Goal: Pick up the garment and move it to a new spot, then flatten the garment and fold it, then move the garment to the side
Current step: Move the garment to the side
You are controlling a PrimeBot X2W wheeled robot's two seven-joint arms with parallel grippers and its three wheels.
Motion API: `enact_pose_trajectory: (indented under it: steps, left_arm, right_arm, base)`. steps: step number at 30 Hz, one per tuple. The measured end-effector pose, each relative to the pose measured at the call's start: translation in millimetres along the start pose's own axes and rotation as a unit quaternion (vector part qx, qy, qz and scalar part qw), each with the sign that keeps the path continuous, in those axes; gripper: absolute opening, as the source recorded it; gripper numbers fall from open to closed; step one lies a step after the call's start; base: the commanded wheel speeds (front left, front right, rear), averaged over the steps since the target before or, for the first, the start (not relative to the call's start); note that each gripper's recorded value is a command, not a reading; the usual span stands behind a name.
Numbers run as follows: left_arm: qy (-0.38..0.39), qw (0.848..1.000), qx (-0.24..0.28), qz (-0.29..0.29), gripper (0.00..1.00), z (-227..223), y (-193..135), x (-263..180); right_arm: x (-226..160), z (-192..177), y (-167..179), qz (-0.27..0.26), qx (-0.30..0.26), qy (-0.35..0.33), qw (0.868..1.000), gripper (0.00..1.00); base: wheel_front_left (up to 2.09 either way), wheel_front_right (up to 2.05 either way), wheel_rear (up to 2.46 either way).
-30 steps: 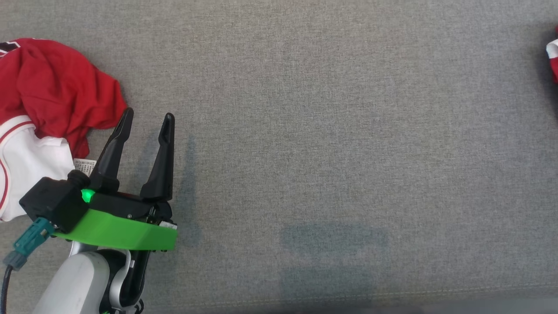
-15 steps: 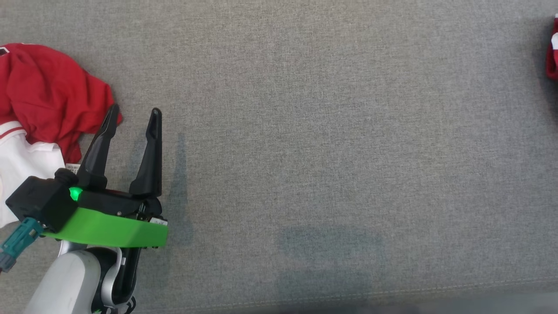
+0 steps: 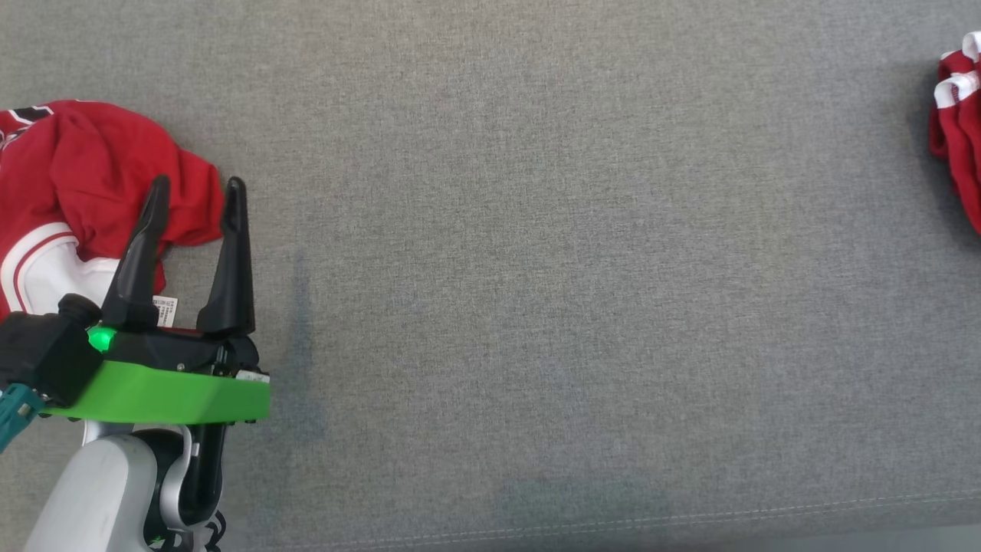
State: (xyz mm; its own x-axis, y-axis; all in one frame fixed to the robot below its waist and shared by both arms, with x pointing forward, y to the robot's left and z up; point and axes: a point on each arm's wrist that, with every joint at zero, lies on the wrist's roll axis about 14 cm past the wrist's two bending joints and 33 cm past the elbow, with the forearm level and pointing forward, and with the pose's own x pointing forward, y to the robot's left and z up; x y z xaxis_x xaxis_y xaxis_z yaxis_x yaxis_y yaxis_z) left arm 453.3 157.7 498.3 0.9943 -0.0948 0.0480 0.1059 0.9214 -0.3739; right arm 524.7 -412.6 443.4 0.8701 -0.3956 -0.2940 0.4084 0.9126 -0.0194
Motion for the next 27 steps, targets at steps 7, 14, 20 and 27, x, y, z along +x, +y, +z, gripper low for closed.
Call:
enact_pose_trajectory:
  steps: [7,14,20,27]
  left_arm:
    - [-0.008,1.0,0.011,0.017,1.0,8,10,-5]
    - [-0.011,1.0,0.004,0.025,1.0,15,11,-20]
    - [-0.015,0.999,0.01,0.032,1.0,21,13,-34]
    - [-0.006,1.0,0.021,0.018,1.0,19,3,-56]
  right_arm:
    - [-22,45,0,0.018,-0.021,-0.104,0.994,1.0]
    - [-58,38,35,0.076,-0.006,-0.106,0.991,1.0]
    - [-97,59,66,0.126,-0.002,-0.154,0.98,1.0]
    - [-149,23,90,0.169,0.0,-0.138,0.976,1.0]
  base:
    - [0.0,0.0,0.0]
    - [0.0,0.0,0.0]
    - [0.0,0.0,0.0]
    - [0.0,0.0,0.0]
